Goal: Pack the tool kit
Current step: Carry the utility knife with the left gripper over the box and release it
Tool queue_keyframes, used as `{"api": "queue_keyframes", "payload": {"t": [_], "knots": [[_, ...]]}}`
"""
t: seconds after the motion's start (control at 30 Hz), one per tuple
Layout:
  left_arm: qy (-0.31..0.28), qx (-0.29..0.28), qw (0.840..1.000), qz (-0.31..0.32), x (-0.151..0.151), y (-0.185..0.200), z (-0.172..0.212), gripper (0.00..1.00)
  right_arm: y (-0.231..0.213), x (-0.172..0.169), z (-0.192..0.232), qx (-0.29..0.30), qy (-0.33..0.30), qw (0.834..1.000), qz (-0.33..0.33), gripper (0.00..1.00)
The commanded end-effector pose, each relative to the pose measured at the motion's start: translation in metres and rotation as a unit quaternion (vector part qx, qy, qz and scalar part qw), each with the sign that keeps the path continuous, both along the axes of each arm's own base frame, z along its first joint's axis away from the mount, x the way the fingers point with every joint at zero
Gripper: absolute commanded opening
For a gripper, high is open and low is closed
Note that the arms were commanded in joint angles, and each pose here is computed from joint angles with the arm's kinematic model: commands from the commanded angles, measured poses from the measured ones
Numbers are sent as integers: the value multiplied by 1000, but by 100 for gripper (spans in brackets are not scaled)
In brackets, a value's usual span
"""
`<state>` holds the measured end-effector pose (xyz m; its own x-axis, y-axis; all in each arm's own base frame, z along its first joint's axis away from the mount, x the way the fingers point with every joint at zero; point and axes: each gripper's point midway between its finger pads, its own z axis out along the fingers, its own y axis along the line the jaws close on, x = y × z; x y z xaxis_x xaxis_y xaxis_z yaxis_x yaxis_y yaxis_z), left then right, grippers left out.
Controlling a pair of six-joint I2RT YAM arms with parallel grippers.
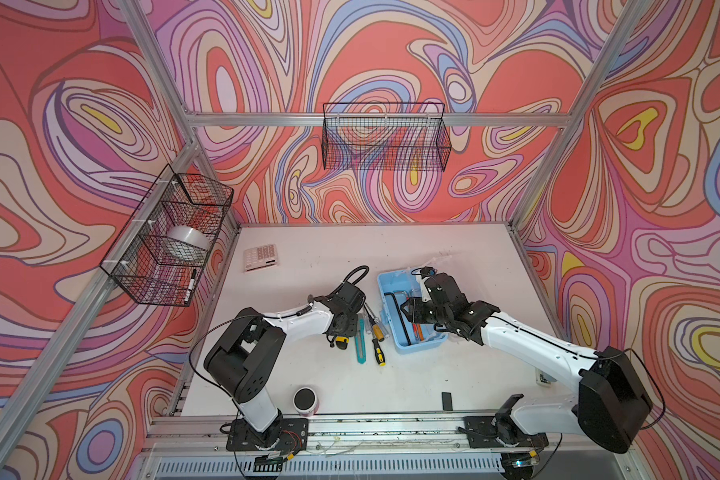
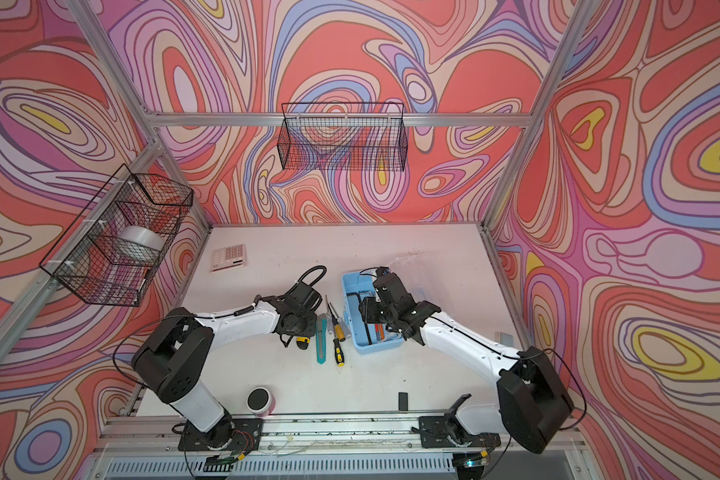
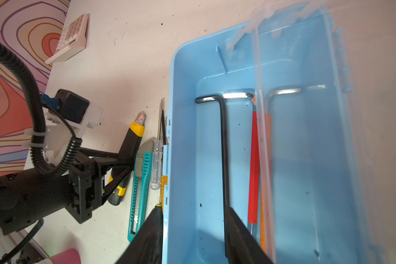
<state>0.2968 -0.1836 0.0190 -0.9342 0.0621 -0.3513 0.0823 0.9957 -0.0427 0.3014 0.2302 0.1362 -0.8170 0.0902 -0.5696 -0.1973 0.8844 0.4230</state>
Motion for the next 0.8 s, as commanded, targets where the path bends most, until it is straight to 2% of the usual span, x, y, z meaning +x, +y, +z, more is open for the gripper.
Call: {"api": "queue_keyframes", "payload": {"t": [0.0, 0.17, 0.6, 0.77], "knots": [[6, 6, 1000, -2, 1, 2, -2, 31, 5, 5, 4, 4, -8, 1000, 3, 46], [-2, 0, 1000, -5, 1, 1, 9, 27, 6, 6, 7, 6, -11, 1000, 3, 46], [-21, -35, 999, -1, -1, -3, 42, 26, 8, 9, 14, 12, -18, 1000, 3, 46], [-47, -93, 995, 0, -1, -15, 78, 26, 7, 10, 25, 20, -30, 999, -2, 46]]}}
